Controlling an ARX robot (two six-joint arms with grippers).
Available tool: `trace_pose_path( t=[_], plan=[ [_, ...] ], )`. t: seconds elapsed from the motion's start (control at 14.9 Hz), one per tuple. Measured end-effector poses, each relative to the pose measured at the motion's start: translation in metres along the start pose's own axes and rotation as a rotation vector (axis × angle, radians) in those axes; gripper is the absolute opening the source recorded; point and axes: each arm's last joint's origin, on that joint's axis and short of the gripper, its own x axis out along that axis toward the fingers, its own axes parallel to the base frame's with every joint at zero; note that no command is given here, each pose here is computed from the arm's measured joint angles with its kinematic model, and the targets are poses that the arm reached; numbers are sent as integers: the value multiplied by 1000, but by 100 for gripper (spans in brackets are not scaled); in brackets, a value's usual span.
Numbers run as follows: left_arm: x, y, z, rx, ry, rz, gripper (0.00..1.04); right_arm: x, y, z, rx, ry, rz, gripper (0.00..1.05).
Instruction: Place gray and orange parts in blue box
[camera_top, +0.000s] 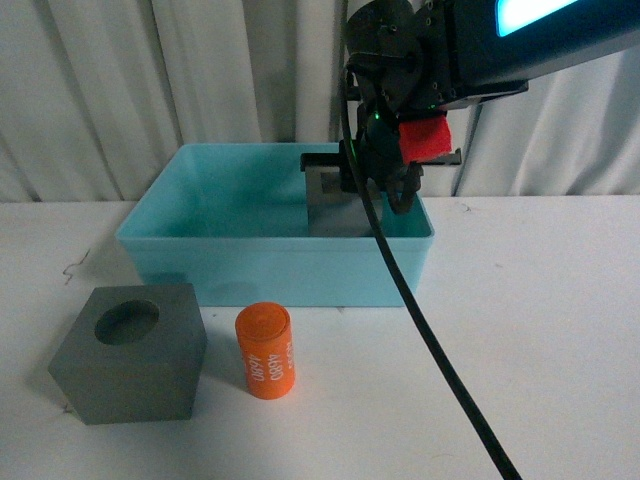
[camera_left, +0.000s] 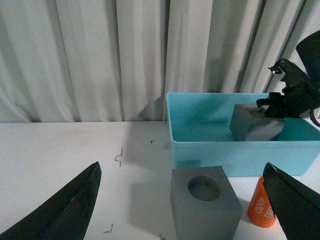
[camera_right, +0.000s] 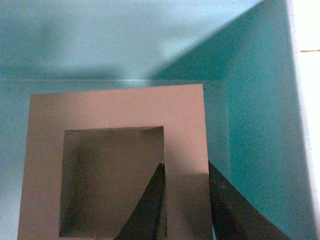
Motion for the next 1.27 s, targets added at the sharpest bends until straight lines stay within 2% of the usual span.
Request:
trace_pose_path(
  t=[0.34, 0.47, 0.54, 0.67, 0.74, 0.8, 0.94, 1.07, 1.14, 1.27],
  plan=[
    [0, 0, 0, 0, 0, 0, 98, -4, 1, 6, 77, -58, 23, 70],
    [0, 0, 0, 0, 0, 0, 98, -27, -7, 15, 97, -148, 43, 90],
    [0, 0, 0, 0, 0, 0, 98, -59, -18, 28, 112, -245, 59, 100],
    [0, 0, 0, 0, 0, 0, 98, -148, -55, 47, 148, -466, 47, 98],
    [0, 0, 0, 0, 0, 0, 98, -204, -84, 41, 181, -584, 13, 98],
    [0, 0, 0, 0, 0, 0, 98, -243, -110, 19, 214, -630, -37, 98],
    [0, 0, 0, 0, 0, 0, 98, -284, -156, -81, 292, -456, -209, 98],
    [0, 0, 0, 0, 0, 0, 98, -309, -175, -184, 370, -229, -340, 98],
    [0, 0, 0, 0, 0, 0, 98, -321, -175, -203, 390, -250, -348, 98],
    [0, 0, 0, 0, 0, 0, 98, -335, -174, -187, 410, -383, -309, 98]
  ],
)
